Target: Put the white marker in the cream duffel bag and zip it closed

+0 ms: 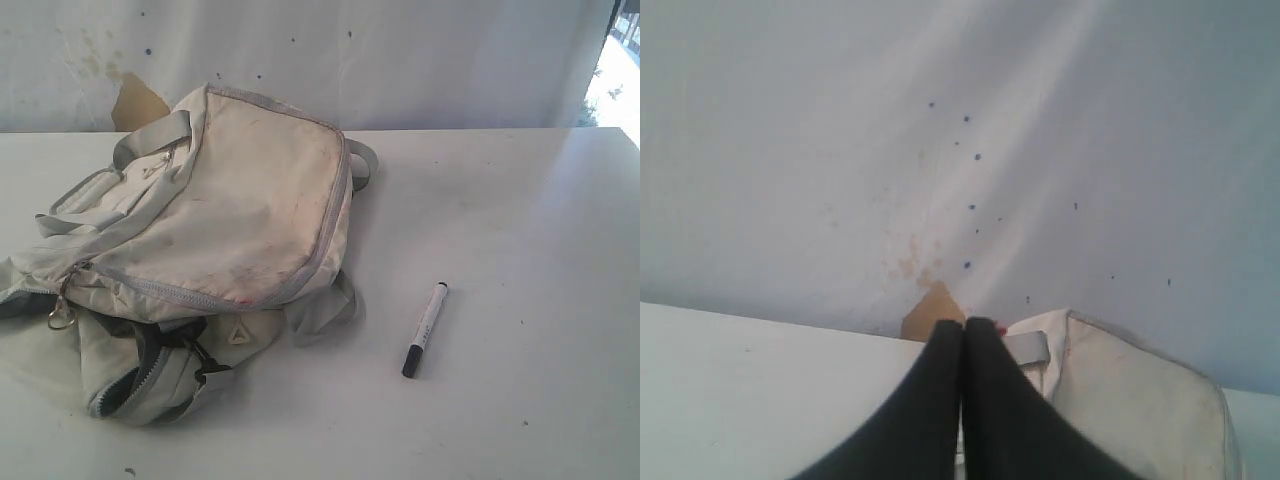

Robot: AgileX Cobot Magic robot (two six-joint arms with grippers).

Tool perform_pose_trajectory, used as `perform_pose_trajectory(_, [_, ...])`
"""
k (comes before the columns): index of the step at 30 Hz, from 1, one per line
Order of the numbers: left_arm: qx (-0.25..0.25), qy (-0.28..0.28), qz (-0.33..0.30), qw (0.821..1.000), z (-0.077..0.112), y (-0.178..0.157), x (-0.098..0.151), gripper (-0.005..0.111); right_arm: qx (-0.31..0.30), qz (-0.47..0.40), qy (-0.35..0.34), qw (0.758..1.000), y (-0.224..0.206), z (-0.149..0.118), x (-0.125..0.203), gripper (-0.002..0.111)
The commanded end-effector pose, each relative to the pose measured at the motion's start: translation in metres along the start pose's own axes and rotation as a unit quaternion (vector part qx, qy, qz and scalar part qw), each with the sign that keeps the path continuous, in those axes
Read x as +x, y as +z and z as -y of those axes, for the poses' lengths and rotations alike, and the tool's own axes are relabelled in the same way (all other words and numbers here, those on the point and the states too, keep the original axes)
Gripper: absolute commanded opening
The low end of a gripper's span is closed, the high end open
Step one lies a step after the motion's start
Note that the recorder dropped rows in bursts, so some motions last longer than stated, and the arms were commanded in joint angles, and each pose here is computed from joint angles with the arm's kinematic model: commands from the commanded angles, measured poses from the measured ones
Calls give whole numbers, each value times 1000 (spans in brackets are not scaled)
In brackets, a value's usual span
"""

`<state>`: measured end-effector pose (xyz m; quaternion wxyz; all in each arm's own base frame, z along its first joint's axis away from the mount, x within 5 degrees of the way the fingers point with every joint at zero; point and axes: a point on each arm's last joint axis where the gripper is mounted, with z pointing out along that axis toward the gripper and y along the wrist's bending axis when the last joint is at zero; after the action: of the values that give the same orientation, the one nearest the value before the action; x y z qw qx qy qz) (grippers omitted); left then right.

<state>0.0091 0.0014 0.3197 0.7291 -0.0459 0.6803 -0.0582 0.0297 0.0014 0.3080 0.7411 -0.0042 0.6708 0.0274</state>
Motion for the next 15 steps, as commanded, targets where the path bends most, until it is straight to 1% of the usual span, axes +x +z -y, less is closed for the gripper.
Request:
perform_pose_trajectory(1, [-23,19,-42,999,-1,-18,-19,0,5,-63,1,998,7,0,-21,0])
perform_pose_trajectory(4, [-32,17,-80,996,0,-21,-30,0,6,-88,1,996,16,-1,-38,0])
perform_pose_trajectory(7, [-34,14,-109,993,2,-15,-37,0,6,-103,2,995,30,-1,-52,0])
perform_pose_trajectory(8, [-37,14,-128,991,2,-11,-38,0,6,-109,3,994,37,-2,-57,0])
perform_pose_trajectory(12, [-49,16,-210,976,2,13,-35,0,-2,-137,16,990,57,-3,-61,0])
perform_pose_trajectory(15, [-54,18,-255,965,1,34,-31,0,-11,-171,-3,985,73,-4,-53,0])
